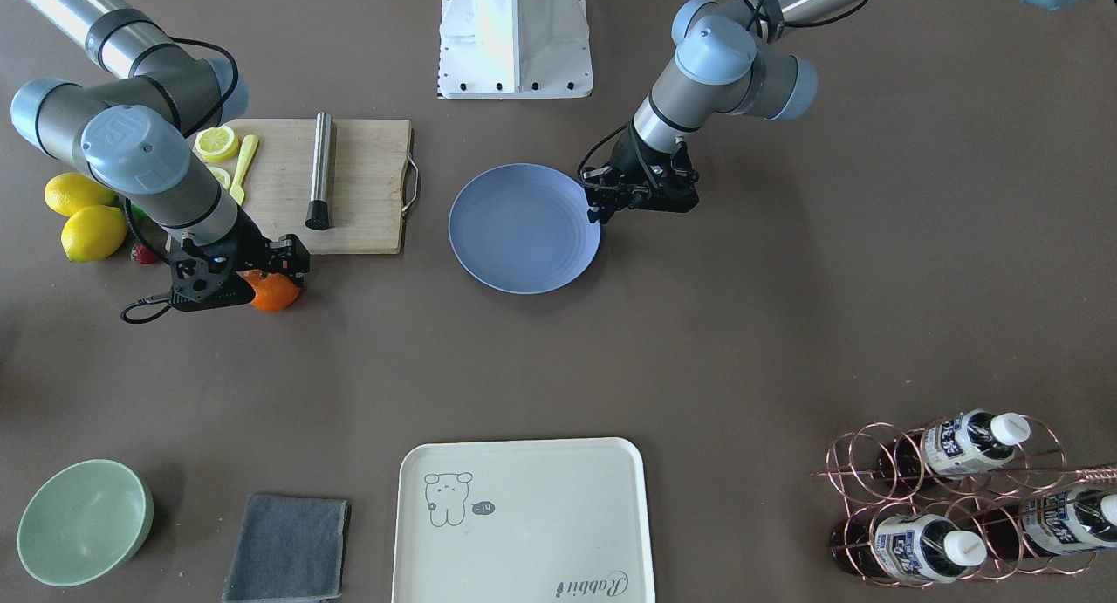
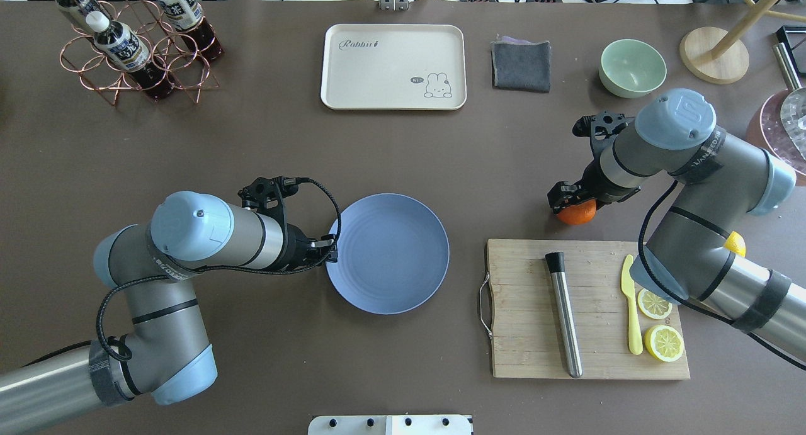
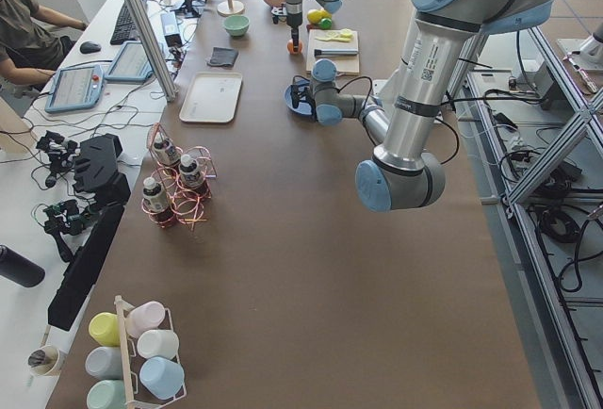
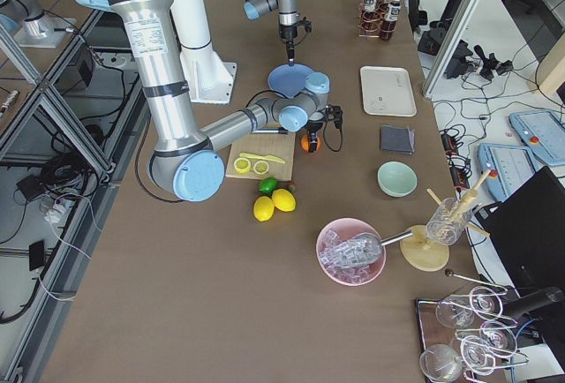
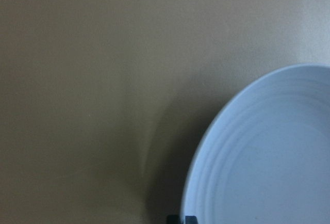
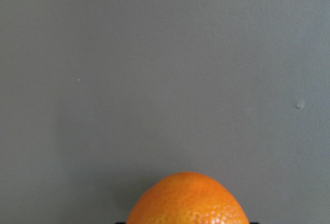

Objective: Pick orange to plate
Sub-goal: 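Carry the tangerine over the blue plate while the left arm withdraws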

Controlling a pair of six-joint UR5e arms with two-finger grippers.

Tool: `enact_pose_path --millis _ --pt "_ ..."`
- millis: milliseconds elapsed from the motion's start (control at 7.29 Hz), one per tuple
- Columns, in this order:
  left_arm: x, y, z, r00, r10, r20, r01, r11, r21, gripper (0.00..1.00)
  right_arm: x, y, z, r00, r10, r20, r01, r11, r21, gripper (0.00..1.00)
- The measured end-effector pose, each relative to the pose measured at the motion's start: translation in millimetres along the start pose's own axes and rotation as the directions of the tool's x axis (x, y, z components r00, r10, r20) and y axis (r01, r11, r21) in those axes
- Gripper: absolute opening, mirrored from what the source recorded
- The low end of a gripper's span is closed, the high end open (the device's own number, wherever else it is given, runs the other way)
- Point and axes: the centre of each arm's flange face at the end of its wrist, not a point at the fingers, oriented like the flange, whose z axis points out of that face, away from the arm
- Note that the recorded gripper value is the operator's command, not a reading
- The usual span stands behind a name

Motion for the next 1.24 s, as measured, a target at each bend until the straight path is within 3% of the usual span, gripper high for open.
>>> enact_pose_path --millis 275,549,824,1098,1235 --pt "-3.0 -13.1 -10.6 1.0 -0.001 -0.006 0.001 1.0 0.012 0.97 -46.2 -14.6 -27.8 1.0 0.008 0.018 -0.009 1.0 0.011 0.0" --pt "-39.4 -61.5 -53.6 1.0 0.025 0.0 -0.025 1.0 0.016 0.97 -162.2 -7.8 -51.5 0.997 0.055 0.045 -0.055 0.998 -0.001 0.0" --pt "-98.0 -104.6 -96.4 0.995 0.092 0.032 -0.092 0.996 0.01 0.97 -266.8 35.0 -37.5 0.994 0.088 0.063 -0.089 0.996 0.005 0.0" --pt "-124.9 -124.9 -114.9 0.991 0.126 0.05 -0.127 0.992 0.013 0.97 -333.6 58.4 -13.7 0.993 0.103 0.051 -0.103 0.995 0.008 0.0" --pt "-128.4 -127.0 -117.0 0.99 0.13 0.053 -0.131 0.991 0.014 0.97 -345.1 62.8 -5.3 0.994 0.104 0.039 -0.105 0.994 0.014 0.91"
